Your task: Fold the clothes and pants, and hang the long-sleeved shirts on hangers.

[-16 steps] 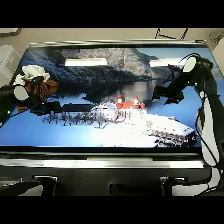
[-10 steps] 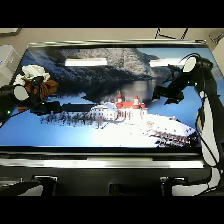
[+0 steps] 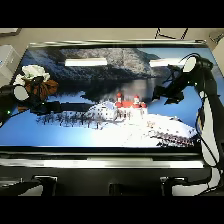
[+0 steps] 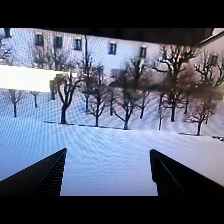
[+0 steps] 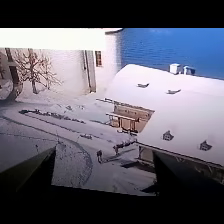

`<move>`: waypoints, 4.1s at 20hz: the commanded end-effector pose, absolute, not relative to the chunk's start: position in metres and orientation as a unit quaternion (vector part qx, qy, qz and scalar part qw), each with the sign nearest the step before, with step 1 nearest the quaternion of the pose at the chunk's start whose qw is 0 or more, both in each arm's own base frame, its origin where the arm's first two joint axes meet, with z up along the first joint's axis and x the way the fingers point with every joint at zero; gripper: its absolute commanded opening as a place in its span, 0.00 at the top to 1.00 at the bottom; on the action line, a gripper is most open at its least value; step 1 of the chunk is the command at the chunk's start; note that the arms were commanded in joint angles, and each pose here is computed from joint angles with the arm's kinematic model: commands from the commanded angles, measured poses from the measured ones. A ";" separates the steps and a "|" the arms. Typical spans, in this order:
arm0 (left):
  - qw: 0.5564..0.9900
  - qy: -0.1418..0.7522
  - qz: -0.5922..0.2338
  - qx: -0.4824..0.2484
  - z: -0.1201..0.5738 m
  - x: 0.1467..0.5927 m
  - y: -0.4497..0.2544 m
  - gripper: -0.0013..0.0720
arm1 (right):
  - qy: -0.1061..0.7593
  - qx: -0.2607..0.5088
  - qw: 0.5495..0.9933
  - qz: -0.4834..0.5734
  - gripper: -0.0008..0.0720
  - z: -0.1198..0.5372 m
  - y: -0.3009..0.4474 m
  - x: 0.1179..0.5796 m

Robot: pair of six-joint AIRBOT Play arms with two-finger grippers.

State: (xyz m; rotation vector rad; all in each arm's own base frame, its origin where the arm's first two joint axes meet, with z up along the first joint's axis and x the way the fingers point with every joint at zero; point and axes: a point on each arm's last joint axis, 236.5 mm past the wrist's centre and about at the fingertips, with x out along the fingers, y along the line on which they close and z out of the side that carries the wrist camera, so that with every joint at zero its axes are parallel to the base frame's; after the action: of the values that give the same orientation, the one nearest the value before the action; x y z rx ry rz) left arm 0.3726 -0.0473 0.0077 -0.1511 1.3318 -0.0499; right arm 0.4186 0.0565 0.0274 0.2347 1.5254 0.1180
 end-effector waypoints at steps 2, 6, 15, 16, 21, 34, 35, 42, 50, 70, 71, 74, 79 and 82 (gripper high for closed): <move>0.795 0.602 -0.023 -0.072 0.010 0.382 -0.047 0.18 | 0.656 0.111 0.745 0.051 0.03 0.029 0.057 0.440; 0.845 0.520 -0.040 -0.115 0.029 0.424 -0.063 0.18 | 0.616 0.110 0.779 0.045 0.03 0.033 0.053 0.464; 0.845 0.287 0.177 -0.415 0.095 0.541 0.124 0.05 | 0.535 0.090 0.839 0.043 0.06 0.047 0.044 0.508; 0.821 0.321 0.206 -0.426 0.081 0.525 0.151 0.05 | 0.548 0.084 0.831 0.047 0.06 0.043 0.045 0.502; 0.735 0.439 0.270 -0.441 -0.004 0.462 0.209 0.00 | 0.573 0.081 0.814 0.050 0.06 0.038 0.046 0.488; 0.774 0.437 0.155 -0.431 -0.072 0.531 0.161 0.57 | 0.619 0.085 0.779 0.049 0.06 0.031 0.047 0.462; 0.767 0.448 0.151 -0.434 -0.073 0.526 0.158 0.87 | 0.626 0.084 0.774 0.050 0.06 0.030 0.047 0.458; 0.886 0.343 -0.061 -0.306 0.122 0.545 0.052 0.95 | 0.609 0.062 0.789 0.062 0.06 0.056 0.045 0.452; 0.916 0.085 -0.344 -0.188 0.410 0.377 -0.208 0.95 | 0.489 0.025 0.871 0.034 0.06 0.172 0.023 0.429; 0.772 0.561 -0.158 -0.255 -0.036 0.366 -0.238 0.95 | 0.687 0.071 0.721 0.050 0.06 0.004 0.044 0.333; 0.769 0.565 -0.155 -0.257 -0.035 0.366 -0.231 0.95 | 0.707 0.069 0.702 0.051 0.05 -0.012 0.043 0.325; 0.752 0.596 -0.176 -0.221 -0.042 0.350 -0.218 0.95 | 0.753 0.079 0.652 0.052 0.03 -0.045 0.048 0.305; 0.752 0.596 -0.188 -0.207 -0.042 0.347 -0.220 0.95 | 0.786 0.149 0.596 0.071 0.05 -0.082 0.079 0.289; 0.756 0.592 -0.193 -0.200 -0.041 0.349 -0.218 0.95 | 0.793 0.167 0.581 0.076 0.79 -0.092 0.087 0.287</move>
State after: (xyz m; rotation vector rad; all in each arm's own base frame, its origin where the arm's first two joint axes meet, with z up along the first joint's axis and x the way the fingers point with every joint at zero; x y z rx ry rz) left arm 0.3492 -0.2198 -0.0411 -0.4588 1.2942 -0.4044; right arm 0.2918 0.0745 -0.0808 0.3208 1.8155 0.1599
